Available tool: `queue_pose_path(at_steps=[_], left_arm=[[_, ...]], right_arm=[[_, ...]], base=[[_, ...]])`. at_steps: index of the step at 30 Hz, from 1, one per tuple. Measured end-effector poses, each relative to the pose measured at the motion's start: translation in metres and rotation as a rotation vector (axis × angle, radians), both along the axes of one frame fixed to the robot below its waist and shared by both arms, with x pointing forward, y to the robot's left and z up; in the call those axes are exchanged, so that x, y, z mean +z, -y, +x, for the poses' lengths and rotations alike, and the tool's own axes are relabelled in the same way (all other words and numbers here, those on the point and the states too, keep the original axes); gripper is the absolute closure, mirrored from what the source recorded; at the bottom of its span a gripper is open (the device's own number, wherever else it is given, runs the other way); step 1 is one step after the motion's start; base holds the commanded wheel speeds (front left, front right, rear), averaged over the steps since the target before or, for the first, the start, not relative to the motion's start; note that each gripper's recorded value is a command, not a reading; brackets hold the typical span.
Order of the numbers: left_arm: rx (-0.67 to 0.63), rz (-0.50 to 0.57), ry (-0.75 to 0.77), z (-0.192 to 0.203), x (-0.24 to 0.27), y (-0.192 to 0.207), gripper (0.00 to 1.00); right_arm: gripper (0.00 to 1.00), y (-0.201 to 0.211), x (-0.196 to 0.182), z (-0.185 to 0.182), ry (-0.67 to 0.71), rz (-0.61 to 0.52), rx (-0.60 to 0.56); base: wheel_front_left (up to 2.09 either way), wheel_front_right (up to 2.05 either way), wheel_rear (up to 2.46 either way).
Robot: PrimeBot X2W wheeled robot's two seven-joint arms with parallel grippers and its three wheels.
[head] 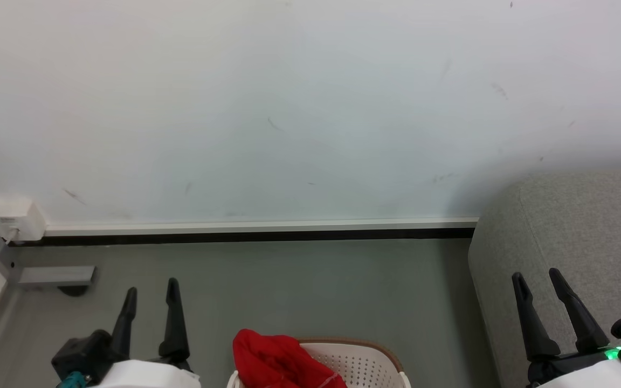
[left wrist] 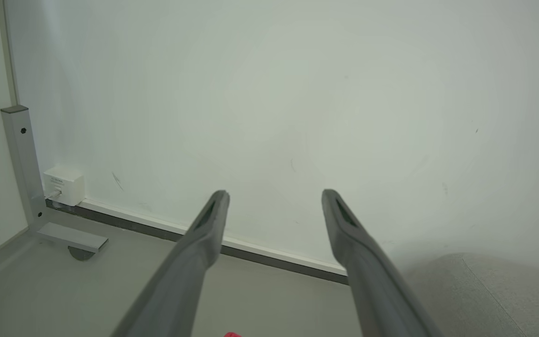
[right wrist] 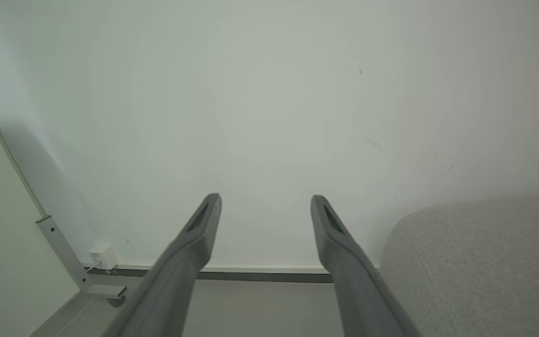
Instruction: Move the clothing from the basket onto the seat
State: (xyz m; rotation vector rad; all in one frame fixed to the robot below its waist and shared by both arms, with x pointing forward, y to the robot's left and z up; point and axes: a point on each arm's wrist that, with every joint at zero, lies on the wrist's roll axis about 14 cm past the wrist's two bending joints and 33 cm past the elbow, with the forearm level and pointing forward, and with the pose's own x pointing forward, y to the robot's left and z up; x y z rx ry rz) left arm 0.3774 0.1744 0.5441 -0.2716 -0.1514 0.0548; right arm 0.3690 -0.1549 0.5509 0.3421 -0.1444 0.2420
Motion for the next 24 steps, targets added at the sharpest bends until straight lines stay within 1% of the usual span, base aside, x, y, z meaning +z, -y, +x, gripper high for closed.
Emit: queue_pose_path(at_steps=[10, 24], left_arm=[[0.003, 0.084, 0.029, -0.002, 0.006, 0.004, 0.0], [0.003, 0.193, 0.076, -0.003, 0.016, 0.011, 0.0]], right_arm=[[0.0, -0.003, 0.003, -0.002, 0.033, -0.073, 0.01], [0.0, -0.006, 0.011, -0.006, 0.086, -0.148, 0.019]], base=[[0.0, 0.0, 0.0], [0.0, 0.0, 0.0]])
